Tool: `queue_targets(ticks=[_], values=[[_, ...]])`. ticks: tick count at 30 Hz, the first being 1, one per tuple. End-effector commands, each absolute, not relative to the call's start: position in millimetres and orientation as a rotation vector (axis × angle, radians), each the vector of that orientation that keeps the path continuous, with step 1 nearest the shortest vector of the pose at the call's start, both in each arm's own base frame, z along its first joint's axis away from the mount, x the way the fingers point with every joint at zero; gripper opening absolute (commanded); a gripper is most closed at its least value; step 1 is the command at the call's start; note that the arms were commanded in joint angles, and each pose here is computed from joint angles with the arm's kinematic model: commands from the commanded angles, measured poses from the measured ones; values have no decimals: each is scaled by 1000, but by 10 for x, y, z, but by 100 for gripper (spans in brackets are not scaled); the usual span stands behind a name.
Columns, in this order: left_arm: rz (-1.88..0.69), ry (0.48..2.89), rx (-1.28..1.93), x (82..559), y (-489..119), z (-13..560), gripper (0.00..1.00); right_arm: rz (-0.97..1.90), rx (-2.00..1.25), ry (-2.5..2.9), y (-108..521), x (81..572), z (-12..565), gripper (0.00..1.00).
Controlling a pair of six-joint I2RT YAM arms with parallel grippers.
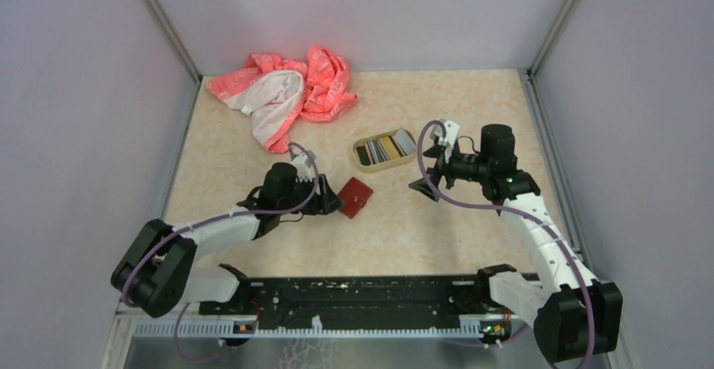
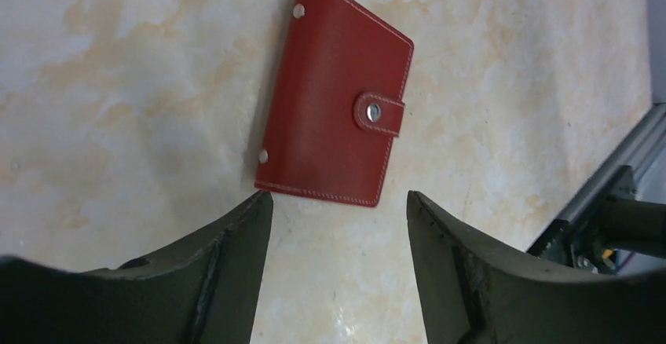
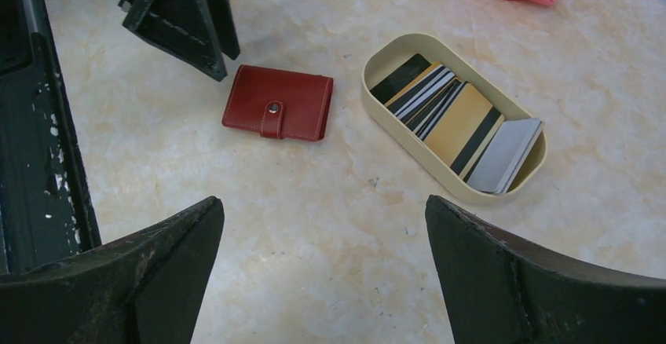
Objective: Put the credit cards into the card holder
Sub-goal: Move the card holder to the center of the board.
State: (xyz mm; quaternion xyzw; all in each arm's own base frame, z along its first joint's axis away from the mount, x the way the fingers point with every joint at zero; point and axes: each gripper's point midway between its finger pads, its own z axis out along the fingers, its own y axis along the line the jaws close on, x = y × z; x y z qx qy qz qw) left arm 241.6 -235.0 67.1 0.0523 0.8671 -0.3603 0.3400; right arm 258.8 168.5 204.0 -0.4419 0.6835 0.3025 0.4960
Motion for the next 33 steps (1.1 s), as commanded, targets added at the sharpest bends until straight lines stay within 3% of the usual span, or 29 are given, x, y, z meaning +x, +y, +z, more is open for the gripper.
queue_targets(ticks=[1,7,18,24,28,33], values=[[-784,2353,324,2587,-2383,501,67,696,-1135,1606,1751,2611,2077,98],[-713,2495,438,2725,-2471,289,50,699,-1171,1623,1804,2601,1968,98],[-730,2622,390,2709,-2564,19,51,722,-1186,1623,1852,2578,1902,98],[-690,2668,388,2499,-2607,-182,26,748,-1186,1630,1888,2563,1864,98],[-716,2636,342,2406,-2659,-181,4,854,-1174,1634,2003,2485,1825,98],[-876,2504,135,2258,-2717,49,0,1027,-1171,1681,2310,2319,1603,98]])
